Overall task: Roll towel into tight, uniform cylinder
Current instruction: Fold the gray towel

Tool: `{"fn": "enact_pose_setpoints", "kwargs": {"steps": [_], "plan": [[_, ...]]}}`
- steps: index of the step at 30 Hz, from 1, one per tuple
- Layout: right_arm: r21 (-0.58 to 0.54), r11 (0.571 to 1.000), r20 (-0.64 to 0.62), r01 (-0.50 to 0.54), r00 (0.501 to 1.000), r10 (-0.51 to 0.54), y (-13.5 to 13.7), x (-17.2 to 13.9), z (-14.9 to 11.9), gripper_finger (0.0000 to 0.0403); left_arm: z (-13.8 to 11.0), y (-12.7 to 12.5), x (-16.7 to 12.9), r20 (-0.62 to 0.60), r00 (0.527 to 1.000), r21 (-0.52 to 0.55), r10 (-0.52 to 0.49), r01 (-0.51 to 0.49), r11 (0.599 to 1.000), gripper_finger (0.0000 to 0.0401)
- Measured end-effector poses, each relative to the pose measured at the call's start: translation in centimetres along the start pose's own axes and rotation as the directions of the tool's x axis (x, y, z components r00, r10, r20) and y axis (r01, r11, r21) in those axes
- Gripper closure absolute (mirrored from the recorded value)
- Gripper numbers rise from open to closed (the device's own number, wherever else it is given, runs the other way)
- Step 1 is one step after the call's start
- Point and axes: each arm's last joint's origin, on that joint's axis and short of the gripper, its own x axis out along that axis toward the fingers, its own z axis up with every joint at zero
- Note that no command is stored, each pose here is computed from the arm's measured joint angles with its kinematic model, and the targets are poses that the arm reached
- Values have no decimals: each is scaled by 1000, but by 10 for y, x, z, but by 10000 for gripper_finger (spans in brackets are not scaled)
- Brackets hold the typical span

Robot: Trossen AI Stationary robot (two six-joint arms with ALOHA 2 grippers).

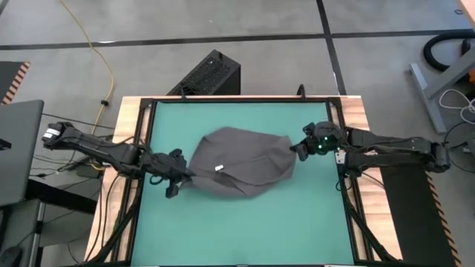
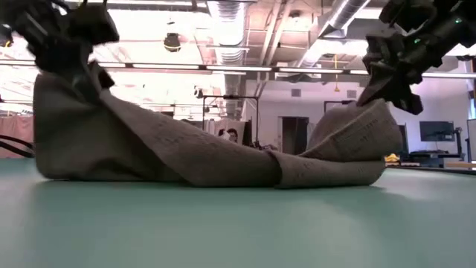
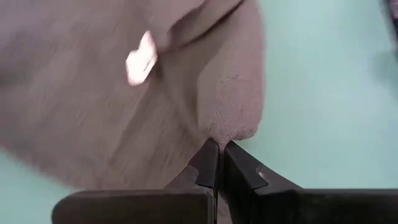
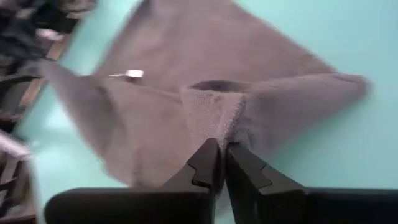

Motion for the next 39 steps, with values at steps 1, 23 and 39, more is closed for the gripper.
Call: {"fn": "enact_pose_setpoints", "kwargs": {"steps": [1,23,39], "plan": [[-2,999,-4,33,999,-33,-1,-1,1,339,-3,1,2,-13,1000,-18,7,-7,1000,401],[-648,741,-74,-176,983,168,85,80,18,225,8,-4,-4,18,999,-20,-37,37,999,401],[-911,411,-63,-42,997,-38,182,211,-13,223,5,-5,6,-44,998,-95,-48,43,995,401]]}}
